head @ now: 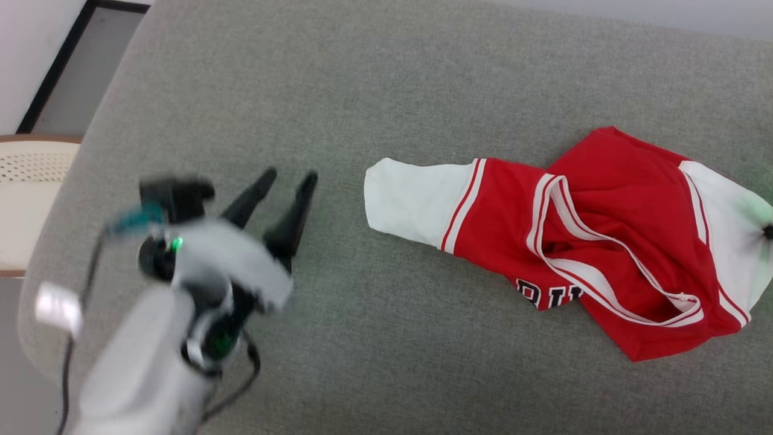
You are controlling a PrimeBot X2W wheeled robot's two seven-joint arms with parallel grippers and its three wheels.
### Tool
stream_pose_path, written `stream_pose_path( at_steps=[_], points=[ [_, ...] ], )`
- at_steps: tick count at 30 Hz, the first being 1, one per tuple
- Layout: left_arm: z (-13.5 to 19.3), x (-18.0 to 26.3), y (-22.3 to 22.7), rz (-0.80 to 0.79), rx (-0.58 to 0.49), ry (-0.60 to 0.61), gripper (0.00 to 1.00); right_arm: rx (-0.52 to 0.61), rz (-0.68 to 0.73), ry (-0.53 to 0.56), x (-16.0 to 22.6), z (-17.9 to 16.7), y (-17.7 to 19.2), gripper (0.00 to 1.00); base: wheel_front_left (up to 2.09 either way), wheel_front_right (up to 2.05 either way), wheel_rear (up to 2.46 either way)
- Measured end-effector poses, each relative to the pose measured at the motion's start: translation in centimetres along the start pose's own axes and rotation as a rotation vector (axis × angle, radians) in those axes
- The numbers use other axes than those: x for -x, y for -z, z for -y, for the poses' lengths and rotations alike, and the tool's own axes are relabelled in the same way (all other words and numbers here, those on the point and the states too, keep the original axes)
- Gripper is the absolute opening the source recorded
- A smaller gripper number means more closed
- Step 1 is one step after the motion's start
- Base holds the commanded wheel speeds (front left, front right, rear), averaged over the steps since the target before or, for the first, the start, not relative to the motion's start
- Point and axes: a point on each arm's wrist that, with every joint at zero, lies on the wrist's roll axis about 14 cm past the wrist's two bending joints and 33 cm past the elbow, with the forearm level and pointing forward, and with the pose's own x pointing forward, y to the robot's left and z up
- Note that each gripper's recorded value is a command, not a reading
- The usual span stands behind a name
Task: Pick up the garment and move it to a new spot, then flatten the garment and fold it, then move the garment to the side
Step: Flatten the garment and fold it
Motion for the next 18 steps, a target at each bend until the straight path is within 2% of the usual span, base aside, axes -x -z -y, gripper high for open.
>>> stream_pose_path(
  at_steps=[2,6,11,18],
  points=[
    [0.1,-1.6,0.0,-0.091,0.075,0.021,1.0,0.002,-0.001,-0.002,-0.1,-0.1,-0.1,0.0,0.0,0.0,0.0],
    [-0.4,-3.7,1.2,-0.297,0.125,0.023,1.0,0.008,-0.004,-0.002,-0.4,-0.2,-0.4,0.0,0.0,0.0,0.0],
    [0.3,-4.2,5.2,-0.6,0.156,0.041,1.0,0.008,-0.002,-0.008,-0.6,-0.2,-0.7,0.0,0.0,0.0,0.0],
    [2.3,-4.1,7.7,-0.799,0.225,0.087,1.0,0.008,-0.002,-0.01,-0.8,-0.1,-0.8,0.0,0.0,0.0,0.0]
  ],
)
